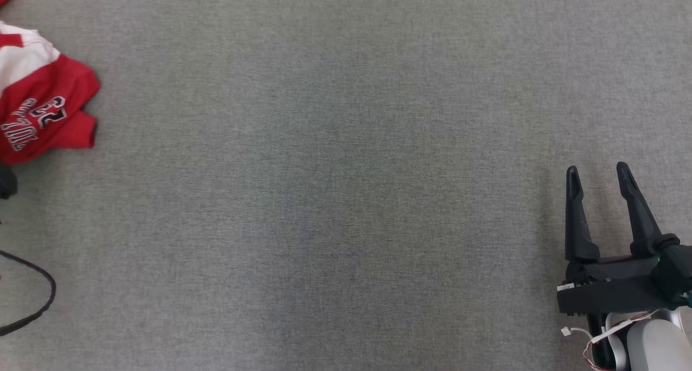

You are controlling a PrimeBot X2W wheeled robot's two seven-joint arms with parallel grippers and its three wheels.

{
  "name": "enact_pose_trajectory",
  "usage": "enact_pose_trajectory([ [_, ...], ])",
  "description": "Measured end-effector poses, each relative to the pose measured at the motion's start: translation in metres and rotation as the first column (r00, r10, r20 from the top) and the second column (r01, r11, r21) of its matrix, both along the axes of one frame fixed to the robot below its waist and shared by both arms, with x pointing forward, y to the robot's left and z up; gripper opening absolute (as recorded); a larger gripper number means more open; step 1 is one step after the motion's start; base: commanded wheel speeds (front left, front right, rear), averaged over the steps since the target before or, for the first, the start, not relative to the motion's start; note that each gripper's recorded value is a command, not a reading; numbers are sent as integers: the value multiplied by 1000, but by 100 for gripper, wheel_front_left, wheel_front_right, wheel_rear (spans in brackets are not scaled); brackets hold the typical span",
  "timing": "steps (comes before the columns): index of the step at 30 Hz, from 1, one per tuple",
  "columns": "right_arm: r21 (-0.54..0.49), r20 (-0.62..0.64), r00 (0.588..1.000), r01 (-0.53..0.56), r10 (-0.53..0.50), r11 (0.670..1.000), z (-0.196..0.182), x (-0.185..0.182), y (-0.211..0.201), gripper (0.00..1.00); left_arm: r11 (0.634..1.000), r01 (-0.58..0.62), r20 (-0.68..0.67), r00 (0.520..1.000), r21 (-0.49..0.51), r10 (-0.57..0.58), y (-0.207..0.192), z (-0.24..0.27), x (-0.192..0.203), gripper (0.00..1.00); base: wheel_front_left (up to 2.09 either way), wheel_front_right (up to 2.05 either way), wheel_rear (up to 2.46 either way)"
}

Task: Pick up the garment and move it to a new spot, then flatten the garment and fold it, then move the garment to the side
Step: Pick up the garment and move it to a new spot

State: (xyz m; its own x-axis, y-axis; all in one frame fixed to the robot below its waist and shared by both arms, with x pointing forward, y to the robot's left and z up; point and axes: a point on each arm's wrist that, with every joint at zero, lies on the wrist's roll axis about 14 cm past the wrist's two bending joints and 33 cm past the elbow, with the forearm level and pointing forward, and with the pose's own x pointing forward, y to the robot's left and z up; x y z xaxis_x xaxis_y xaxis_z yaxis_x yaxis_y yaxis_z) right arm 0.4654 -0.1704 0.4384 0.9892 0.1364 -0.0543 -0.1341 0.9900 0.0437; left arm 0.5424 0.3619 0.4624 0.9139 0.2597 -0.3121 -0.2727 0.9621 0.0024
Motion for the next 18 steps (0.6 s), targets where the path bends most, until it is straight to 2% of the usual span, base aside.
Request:
enact_pose_trajectory([
  [7, -9, 2, 1000, 8, -8, 1000, 2, -2, -4, 100, 996, -38, -186, 982, -76, 23, -5, -44, -14, 100, 0, 0, 0],
  [8, -8, 4, 1000, 7, -7, 1000, 3, -2, -3, 100, 995, -46, -228, 973, -88, 25, -5, -52, -19, 87, 0, 0, 0],
  [9, -9, 6, 1000, 7, -7, 1000, 4, -2, -3, 100, 994, -48, -254, 967, -97, 22, -7, -57, -21, 38, 0, 0, 0],
  [10, -8, 7, 1000, 6, -6, 1000, 4, -2, -3, 100, 994, -48, -262, 965, -101, 20, -8, -58, -22, 0, 0, 0, 0],
  [14, -8, 12, 1000, 10, -10, 1000, 7, -4, -4, 100, 995, -38, -227, 974, -89, 17, -10, -49, -15, 0, 0, 0, 0],
  [18, -4, 19, 1000, 16, -16, 1000, 11, -7, -5, 100, 1000, -6, -83, 997, -18, 5, -7, -12, -1, 0, 0, 0, 0],
])
